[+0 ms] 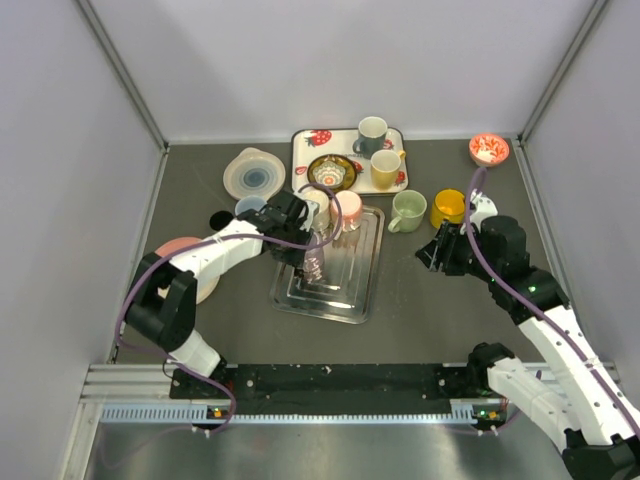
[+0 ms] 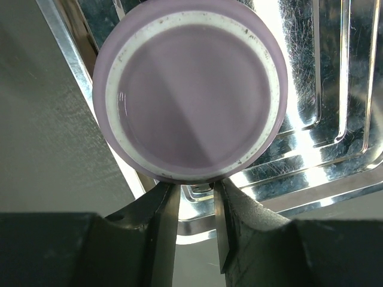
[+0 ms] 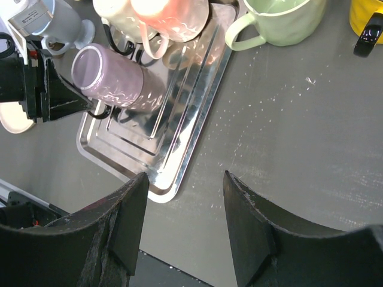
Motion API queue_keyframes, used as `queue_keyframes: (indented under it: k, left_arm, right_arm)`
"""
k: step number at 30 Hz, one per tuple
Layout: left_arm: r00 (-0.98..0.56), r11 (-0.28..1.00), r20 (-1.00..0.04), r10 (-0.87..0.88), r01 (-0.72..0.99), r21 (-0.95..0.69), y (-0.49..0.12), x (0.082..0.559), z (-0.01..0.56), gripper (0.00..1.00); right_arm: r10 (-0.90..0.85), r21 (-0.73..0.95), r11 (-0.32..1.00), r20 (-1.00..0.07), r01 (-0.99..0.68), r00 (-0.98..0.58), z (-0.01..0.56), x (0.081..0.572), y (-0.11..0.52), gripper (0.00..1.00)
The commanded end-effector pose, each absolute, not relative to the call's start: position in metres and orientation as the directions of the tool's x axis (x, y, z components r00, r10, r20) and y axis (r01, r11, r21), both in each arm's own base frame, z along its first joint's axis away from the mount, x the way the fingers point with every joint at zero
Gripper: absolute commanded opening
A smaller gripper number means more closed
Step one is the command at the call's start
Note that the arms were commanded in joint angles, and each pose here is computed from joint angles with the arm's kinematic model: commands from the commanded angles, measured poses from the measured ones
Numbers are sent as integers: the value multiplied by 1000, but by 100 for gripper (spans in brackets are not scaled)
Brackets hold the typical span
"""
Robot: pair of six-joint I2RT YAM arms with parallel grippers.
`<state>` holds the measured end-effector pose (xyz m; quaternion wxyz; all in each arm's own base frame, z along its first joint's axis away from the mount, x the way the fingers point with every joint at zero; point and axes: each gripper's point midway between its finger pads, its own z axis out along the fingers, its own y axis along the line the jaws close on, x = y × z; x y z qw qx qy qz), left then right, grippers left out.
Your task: Turn the mug right side up
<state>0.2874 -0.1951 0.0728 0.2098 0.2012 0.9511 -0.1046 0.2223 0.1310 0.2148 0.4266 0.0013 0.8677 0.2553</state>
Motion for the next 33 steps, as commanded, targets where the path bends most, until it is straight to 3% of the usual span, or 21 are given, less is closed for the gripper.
queue_keyframes:
  k: [1, 6, 14, 22, 24, 25, 26, 28, 29, 33]
  left_arm:
    - [-810, 890, -488, 324, 437, -133, -206, 303, 78, 31]
    - [-810, 890, -490, 322, 436, -134, -206, 303, 80, 0]
    - [-791, 873, -548, 273, 443, -206, -212, 284, 116, 0]
    - [-677, 808, -710, 194, 521, -276, -230, 240, 210, 0]
    - [-643, 766, -760, 96, 535, -356, -238, 232, 241, 0]
    - [-650, 725, -756, 75, 556, -406, -244, 222, 243, 0]
    - [-577, 667, -816, -13, 603, -437, -251, 222, 275, 0]
    - [-587, 583, -801, -116, 613, -533, -260, 211, 285, 0]
    - [-509, 507, -832, -221, 669, -544, -263, 208, 320, 0]
    - [-509, 301, -742, -435, 695, -653, -266, 192, 352, 0]
  right_arm:
    - [229, 451, 860, -759, -239, -610, 223, 227, 135, 53]
    - [228, 449, 861, -761, -239, -607, 222, 225, 134, 53]
    - [235, 466, 847, -758, -255, -609, 227, 221, 137, 53]
    - [215, 508, 798, -742, -324, -635, 228, 204, 149, 53]
    - [216, 541, 760, -733, -360, -645, 229, 198, 157, 53]
    - [238, 569, 735, -725, -368, -647, 232, 195, 161, 53]
    - [243, 598, 692, -721, -405, -648, 234, 192, 170, 53]
    - [284, 662, 628, -684, -409, -672, 233, 185, 179, 54]
    - [285, 690, 578, -670, -435, -685, 237, 178, 186, 54]
    - [375, 777, 375, -625, -505, -684, 267, 168, 204, 58]
